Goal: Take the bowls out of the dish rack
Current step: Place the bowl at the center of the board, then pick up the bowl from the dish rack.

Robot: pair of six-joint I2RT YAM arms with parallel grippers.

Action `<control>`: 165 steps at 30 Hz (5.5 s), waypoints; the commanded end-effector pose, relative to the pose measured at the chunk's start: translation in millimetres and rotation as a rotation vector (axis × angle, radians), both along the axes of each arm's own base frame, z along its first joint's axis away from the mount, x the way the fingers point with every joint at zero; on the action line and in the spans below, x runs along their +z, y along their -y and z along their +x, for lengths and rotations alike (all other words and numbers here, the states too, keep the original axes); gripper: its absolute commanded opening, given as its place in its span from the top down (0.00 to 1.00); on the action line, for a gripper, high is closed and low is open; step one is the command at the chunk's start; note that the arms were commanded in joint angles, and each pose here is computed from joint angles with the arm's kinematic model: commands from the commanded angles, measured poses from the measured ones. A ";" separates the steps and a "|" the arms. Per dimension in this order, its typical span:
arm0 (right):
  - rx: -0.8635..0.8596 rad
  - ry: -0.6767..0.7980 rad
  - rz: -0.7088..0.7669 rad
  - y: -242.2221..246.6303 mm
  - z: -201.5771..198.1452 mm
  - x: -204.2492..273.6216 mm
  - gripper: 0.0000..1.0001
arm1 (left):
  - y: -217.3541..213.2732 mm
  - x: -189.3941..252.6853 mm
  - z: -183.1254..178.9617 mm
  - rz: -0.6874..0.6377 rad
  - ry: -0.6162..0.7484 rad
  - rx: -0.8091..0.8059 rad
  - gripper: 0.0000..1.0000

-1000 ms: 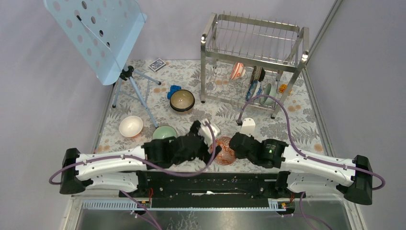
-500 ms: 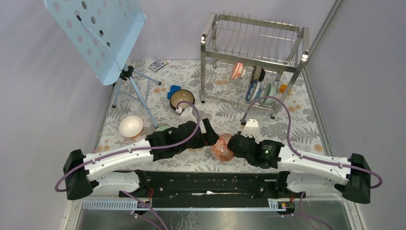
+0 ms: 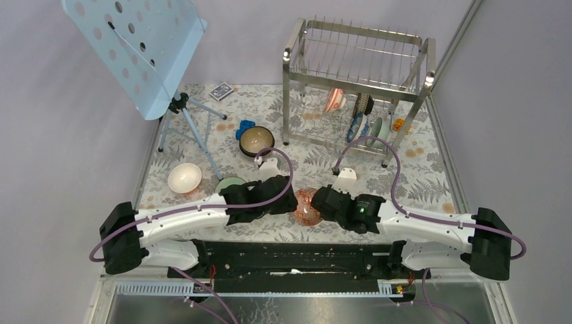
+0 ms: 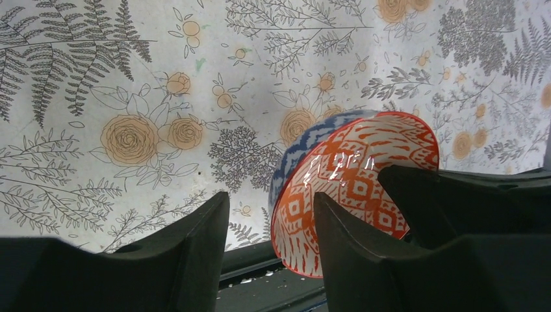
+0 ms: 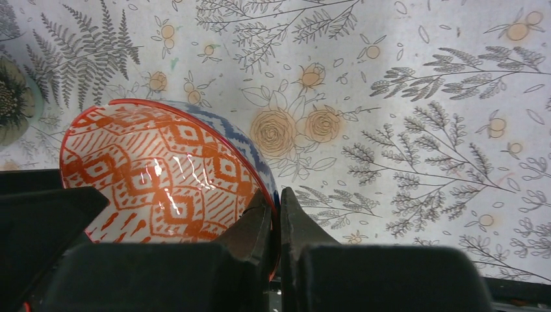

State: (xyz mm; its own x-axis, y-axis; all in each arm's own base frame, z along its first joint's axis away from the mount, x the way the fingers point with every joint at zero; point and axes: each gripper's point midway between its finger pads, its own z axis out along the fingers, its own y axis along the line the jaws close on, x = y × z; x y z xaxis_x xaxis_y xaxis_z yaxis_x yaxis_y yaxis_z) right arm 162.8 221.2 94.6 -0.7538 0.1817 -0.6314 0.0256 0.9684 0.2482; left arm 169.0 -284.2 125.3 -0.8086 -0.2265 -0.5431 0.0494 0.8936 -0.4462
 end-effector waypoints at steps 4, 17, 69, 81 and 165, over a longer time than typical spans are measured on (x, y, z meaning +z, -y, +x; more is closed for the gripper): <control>-0.024 -0.001 0.168 -30.3 12.4 23.0 1.00 | 11.4 -7.5 1.4 0.031 0.020 -0.069 0.54; 0.030 -0.011 0.107 -27.4 9.9 16.7 0.82 | 12.0 -15.5 2.7 0.051 0.022 -0.083 1.00; -0.037 0.202 0.067 68.1 4.1 57.4 0.08 | -39.4 -65.3 101.0 -0.016 -0.161 0.207 0.62; 0.000 0.263 0.040 59.3 15.0 77.9 0.08 | -43.3 1.8 96.0 -0.115 0.066 0.143 0.14; -0.176 0.144 0.324 112.8 18.1 1.2 0.19 | 259.8 31.7 264.7 -0.395 0.832 -0.506 0.41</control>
